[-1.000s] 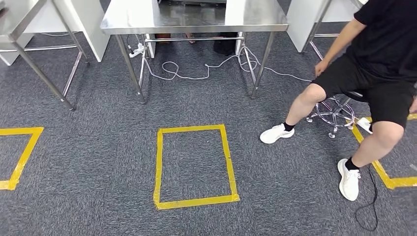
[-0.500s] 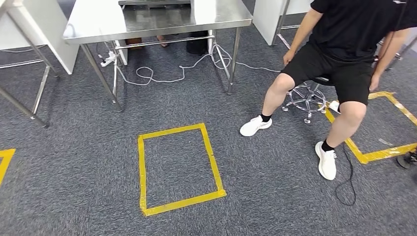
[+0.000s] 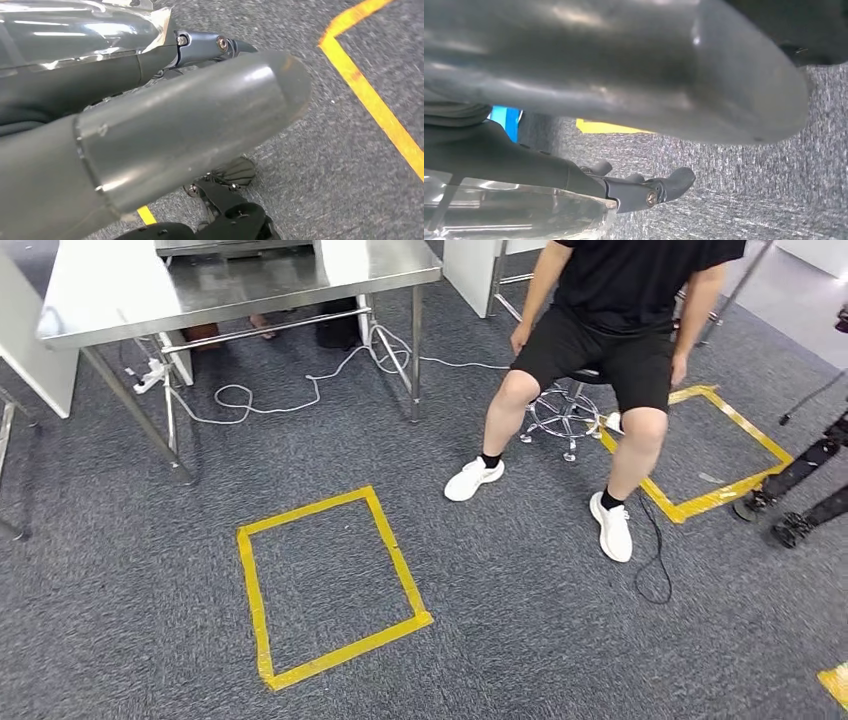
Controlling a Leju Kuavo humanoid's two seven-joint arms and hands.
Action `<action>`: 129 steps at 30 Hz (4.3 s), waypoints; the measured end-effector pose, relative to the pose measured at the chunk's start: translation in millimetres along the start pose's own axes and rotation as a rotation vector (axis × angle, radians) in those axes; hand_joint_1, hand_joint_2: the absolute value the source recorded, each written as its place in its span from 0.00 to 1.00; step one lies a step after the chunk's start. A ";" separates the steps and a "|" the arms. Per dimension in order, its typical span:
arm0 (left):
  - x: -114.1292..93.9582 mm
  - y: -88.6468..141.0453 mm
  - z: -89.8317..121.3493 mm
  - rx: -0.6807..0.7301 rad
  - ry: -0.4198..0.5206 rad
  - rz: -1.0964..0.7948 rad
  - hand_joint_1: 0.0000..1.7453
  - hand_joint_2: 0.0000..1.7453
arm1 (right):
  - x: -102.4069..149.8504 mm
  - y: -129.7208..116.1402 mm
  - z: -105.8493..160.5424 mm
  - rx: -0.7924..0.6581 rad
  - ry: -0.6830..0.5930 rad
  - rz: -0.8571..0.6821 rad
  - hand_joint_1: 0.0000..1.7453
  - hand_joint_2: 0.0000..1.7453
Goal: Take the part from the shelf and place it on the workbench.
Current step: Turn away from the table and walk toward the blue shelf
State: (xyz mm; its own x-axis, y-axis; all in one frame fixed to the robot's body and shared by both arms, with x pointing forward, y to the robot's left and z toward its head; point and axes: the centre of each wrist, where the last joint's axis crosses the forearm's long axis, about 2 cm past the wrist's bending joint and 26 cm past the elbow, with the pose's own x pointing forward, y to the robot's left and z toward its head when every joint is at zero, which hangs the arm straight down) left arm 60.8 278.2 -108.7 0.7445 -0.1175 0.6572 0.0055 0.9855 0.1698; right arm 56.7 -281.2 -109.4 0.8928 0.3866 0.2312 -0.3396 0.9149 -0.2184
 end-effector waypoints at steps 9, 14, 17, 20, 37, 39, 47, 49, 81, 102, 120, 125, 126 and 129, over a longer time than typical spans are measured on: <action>-3.1 0.3 2.0 0.008 0.004 -0.009 0.00 0.00 | -1.0 4.2 0.9 0.008 0.012 0.003 0.00 0.00; -10.6 1.6 7.0 0.028 0.057 -0.024 0.00 0.00 | -1.3 10.9 2.4 0.021 0.037 0.021 0.00 0.00; -11.8 2.0 7.7 0.032 0.064 -0.025 0.00 0.00 | 0.7 13.4 2.7 0.025 0.038 0.023 0.00 0.00; -11.0 0.0 7.6 0.035 0.073 -0.012 0.00 0.00 | -1.6 15.4 3.4 0.031 0.061 0.029 0.00 0.00; -4.6 -13.8 7.0 0.088 0.131 0.079 0.00 0.00 | 1.4 6.0 1.0 0.012 0.085 -0.059 0.00 0.00; -6.0 -14.2 8.0 0.095 0.137 0.092 0.00 0.00 | 3.1 6.3 0.9 0.016 0.078 -0.050 0.00 0.00; -7.7 -15.2 9.4 0.118 0.151 0.133 0.00 0.00 | 6.7 5.4 0.4 0.017 0.066 -0.031 0.00 0.00; -6.4 -16.2 8.8 0.118 0.150 0.138 0.00 0.00 | 5.8 5.3 0.4 0.016 0.067 -0.030 0.00 0.00; -0.8 -9.7 2.7 -0.049 0.027 0.030 0.00 0.00 | 9.9 -1.7 -1.3 0.004 0.042 -0.139 0.00 0.00; -4.8 -7.5 4.9 -0.045 0.016 -0.021 0.00 0.00 | 2.2 4.5 0.6 0.006 0.049 -0.129 0.00 0.00; -7.9 -6.1 6.8 -0.041 0.024 -0.026 0.00 0.00 | 2.3 6.8 1.1 0.013 0.059 -0.096 0.00 0.00; -7.9 -5.3 6.6 -0.040 0.020 -0.036 0.00 0.00 | 6.6 7.6 0.8 0.014 0.050 -0.094 0.00 0.00; -7.3 -5.3 6.1 -0.040 0.018 -0.038 0.00 0.00 | 5.7 7.9 1.0 0.014 0.052 -0.094 0.00 0.00; -7.7 -5.6 6.5 -0.043 0.018 -0.044 0.00 0.00 | 4.8 8.5 1.2 0.014 0.054 -0.096 0.00 0.00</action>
State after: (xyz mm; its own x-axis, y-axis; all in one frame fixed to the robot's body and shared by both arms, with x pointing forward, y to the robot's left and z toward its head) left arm 50.7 272.8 -110.0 0.7550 -0.1587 0.6362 0.0670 0.9839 0.1659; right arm 57.8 -271.4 -109.1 0.9357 0.2910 0.1993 -0.2560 0.9490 -0.1841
